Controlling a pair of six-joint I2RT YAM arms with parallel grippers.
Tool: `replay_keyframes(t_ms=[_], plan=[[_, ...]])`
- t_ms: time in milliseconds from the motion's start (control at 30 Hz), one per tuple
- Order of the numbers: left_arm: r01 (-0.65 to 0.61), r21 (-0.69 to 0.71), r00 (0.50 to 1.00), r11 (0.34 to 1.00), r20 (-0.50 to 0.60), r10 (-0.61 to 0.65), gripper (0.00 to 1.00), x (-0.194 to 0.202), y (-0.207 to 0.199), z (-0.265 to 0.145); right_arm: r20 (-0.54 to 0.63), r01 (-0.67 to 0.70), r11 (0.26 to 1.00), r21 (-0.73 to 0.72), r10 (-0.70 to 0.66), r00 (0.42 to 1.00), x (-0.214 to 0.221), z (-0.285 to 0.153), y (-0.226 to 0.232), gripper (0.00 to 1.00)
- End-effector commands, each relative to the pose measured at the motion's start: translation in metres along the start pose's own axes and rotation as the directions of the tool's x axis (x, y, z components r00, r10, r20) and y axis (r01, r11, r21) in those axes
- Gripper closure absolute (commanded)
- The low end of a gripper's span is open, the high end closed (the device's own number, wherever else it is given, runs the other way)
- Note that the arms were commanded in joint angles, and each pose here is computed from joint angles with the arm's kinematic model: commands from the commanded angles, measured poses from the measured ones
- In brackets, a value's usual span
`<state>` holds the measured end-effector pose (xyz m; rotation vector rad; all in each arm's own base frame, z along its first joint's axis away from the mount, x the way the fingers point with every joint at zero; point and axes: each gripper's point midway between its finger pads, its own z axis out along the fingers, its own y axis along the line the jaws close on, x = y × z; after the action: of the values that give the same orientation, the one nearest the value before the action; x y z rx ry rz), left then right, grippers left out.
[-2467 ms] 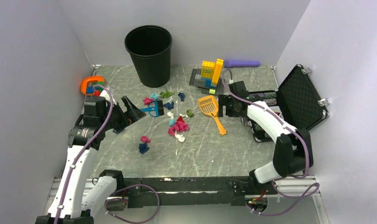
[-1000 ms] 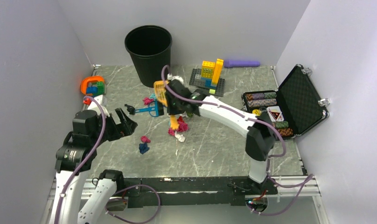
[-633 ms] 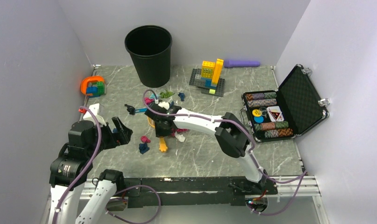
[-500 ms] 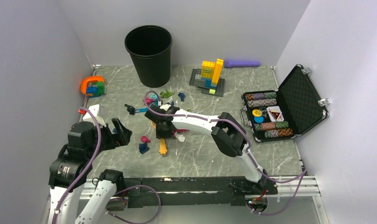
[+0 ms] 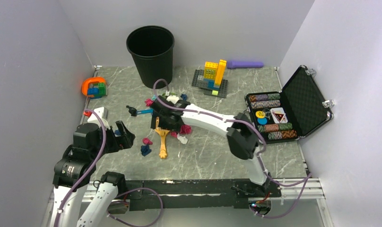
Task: Sweep away the paper scraps from the table
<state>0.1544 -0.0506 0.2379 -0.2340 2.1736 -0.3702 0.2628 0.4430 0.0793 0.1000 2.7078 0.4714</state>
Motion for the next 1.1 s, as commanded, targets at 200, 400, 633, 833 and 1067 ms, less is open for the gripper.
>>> replay_keyframes(t_ms=[200, 400, 633, 833, 1067], plan=[[0.068, 0.066, 0.997, 0.995, -0.032, -0.066, 0.01, 0.001, -0.016, 0.034, 0.29, -0.102, 0.993, -0.054, 0.114, 0.95, -0.1, -0.138, -0.074, 0.13], [0.058, 0.057, 0.997, 0.997, -0.05, -0.055, 0.01, 0.019, -0.016, 0.079, 0.342, -0.158, 0.983, -0.098, 0.182, 0.922, -0.103, -0.175, -0.117, 0.14], [-0.04, 0.029, 0.996, 0.999, -0.076, 0.042, 0.04, 0.052, -0.049, 0.12, 0.343, -0.123, 0.99, -0.068, 0.139, 0.929, -0.102, -0.184, -0.131, 0.14], [-0.117, -0.024, 0.987, 0.993, -0.109, 0.114, 0.1, 0.083, -0.061, 0.142, 0.35, -0.11, 0.99, -0.086, 0.133, 0.927, -0.105, -0.189, -0.13, 0.14], [-0.093, -0.014, 0.991, 0.996, -0.101, 0.091, 0.16, 0.105, -0.071, 0.172, 0.342, -0.106, 0.991, -0.076, 0.126, 0.931, -0.096, -0.199, -0.14, 0.14]])
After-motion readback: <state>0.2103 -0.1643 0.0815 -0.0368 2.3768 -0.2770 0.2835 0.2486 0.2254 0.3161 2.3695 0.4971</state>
